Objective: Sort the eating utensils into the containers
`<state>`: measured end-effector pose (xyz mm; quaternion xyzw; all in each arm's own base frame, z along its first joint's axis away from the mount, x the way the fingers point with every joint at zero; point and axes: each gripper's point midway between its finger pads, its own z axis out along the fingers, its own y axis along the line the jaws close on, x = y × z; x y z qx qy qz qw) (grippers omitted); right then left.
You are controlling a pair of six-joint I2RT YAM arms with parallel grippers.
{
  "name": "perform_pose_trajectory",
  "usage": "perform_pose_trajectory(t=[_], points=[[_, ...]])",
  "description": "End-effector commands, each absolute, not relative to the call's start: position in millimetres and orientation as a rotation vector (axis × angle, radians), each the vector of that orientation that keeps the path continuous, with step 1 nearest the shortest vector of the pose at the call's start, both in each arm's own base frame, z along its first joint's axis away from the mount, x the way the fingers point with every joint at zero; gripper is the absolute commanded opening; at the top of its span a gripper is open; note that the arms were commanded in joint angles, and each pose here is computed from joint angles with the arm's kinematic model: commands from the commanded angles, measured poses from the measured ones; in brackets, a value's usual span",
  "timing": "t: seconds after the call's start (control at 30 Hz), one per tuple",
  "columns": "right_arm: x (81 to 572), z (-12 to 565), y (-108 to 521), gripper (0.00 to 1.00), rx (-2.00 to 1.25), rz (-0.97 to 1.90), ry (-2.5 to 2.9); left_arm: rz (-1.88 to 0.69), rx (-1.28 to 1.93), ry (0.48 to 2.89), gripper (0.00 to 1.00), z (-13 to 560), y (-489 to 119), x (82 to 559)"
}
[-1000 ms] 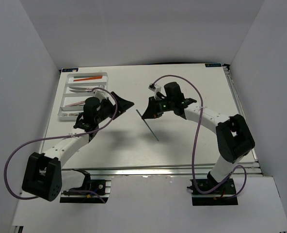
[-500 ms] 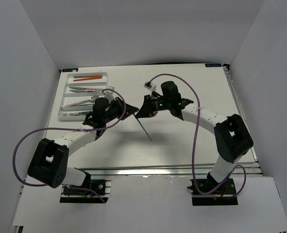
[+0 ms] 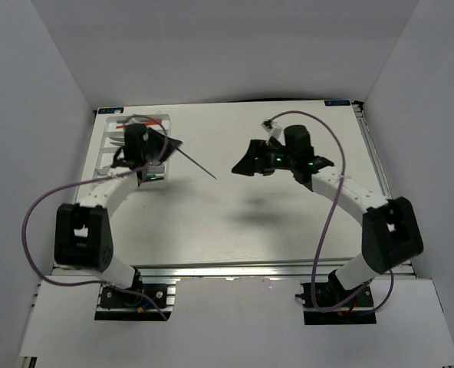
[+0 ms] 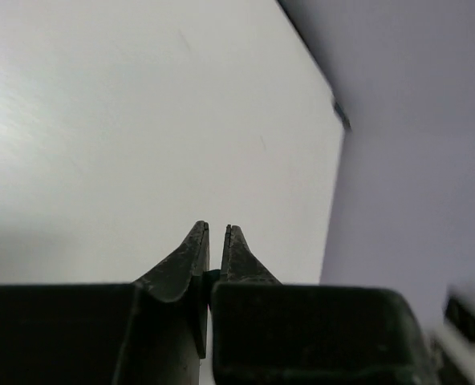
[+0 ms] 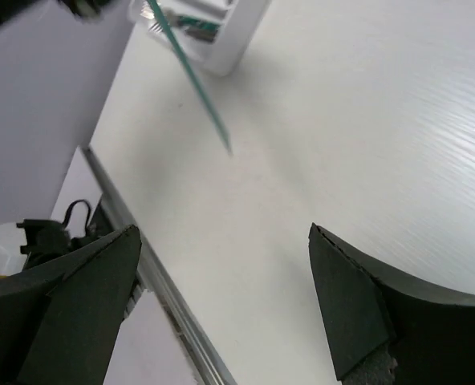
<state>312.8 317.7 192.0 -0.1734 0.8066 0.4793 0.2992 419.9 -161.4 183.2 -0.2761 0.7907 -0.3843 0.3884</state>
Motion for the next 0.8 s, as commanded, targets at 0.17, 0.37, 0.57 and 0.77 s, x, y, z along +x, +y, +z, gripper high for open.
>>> perform_pose_trajectory(t=[0.17,0.37,0.57,0.77], points=[[314,196,236,0.89,-0.328,1.040,2.121,-0.542,-1.270,1.897,0.00,128,53,555],[300,171,228,0.89,-0.362,1.021,2.187,-0.622,-1.408,1.709,0.00,125,119,624],[299,160,236,0.89,-0.381,1.081,2.219,-0.684,-1.436,1.613,0.00,123,145,656],[304,149,239,0.89,-0.390,1.097,2.251,-0.869,-1.426,1.552,0.00,123,133,656]])
